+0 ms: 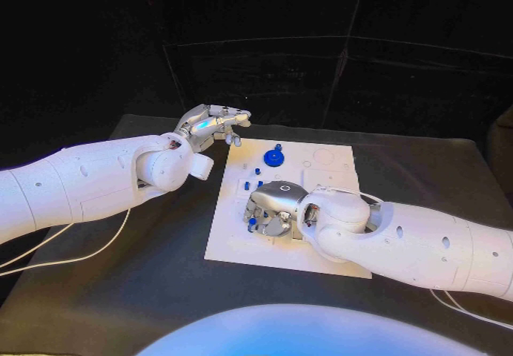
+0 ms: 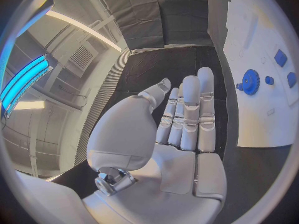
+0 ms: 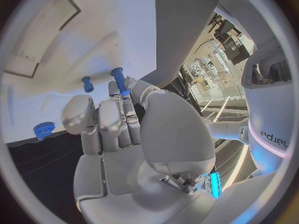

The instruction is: Assemble the parts on the task board

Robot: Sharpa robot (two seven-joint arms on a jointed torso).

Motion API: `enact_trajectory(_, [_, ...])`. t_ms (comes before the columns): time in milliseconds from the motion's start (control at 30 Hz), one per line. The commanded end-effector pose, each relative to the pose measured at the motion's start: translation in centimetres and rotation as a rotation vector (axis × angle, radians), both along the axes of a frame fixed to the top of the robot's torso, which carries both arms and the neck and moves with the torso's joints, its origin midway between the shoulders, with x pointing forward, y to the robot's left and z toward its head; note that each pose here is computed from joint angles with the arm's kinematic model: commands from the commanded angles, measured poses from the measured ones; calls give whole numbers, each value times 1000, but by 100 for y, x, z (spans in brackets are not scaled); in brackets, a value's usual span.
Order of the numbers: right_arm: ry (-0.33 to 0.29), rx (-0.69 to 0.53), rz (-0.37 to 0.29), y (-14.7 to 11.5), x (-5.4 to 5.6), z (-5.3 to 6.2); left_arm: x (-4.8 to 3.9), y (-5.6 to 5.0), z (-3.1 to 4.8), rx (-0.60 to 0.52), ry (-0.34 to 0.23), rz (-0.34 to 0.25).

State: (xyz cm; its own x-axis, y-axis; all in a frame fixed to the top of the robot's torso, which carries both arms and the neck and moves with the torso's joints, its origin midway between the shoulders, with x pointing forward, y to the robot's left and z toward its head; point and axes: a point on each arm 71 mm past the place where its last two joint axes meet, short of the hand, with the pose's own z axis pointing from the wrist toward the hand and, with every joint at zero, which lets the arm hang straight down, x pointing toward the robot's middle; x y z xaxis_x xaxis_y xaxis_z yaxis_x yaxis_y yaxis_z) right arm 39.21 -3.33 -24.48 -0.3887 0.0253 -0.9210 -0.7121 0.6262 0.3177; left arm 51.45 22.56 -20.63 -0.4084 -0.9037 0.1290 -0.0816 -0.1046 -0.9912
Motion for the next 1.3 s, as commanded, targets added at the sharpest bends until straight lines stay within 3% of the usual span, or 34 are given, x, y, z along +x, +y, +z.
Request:
enact_trajectory(33, [-15, 12, 14, 5, -8, 4, -2, -10, 12, -6, -3, -13])
enact_trajectory(467, [-66, 144, -19, -28, 10, 92, -2, -6, 10, -6, -1, -14])
enact_trajectory(700, [-99, 248, -74, -232, 4, 173, -5, 6, 10, -5, 1, -14])
enact_trajectory(900, [-25, 282, -195, -645, 50, 201, -10, 31, 10, -4, 1, -10])
enact_trajectory(1100, [93, 294, -388, -1208, 127, 221, -13, 43, 11, -3, -1, -7])
enact_trajectory(1300, [151, 190, -514, -1625, 76, 194, -29, 30, 14, -4, -13, -13])
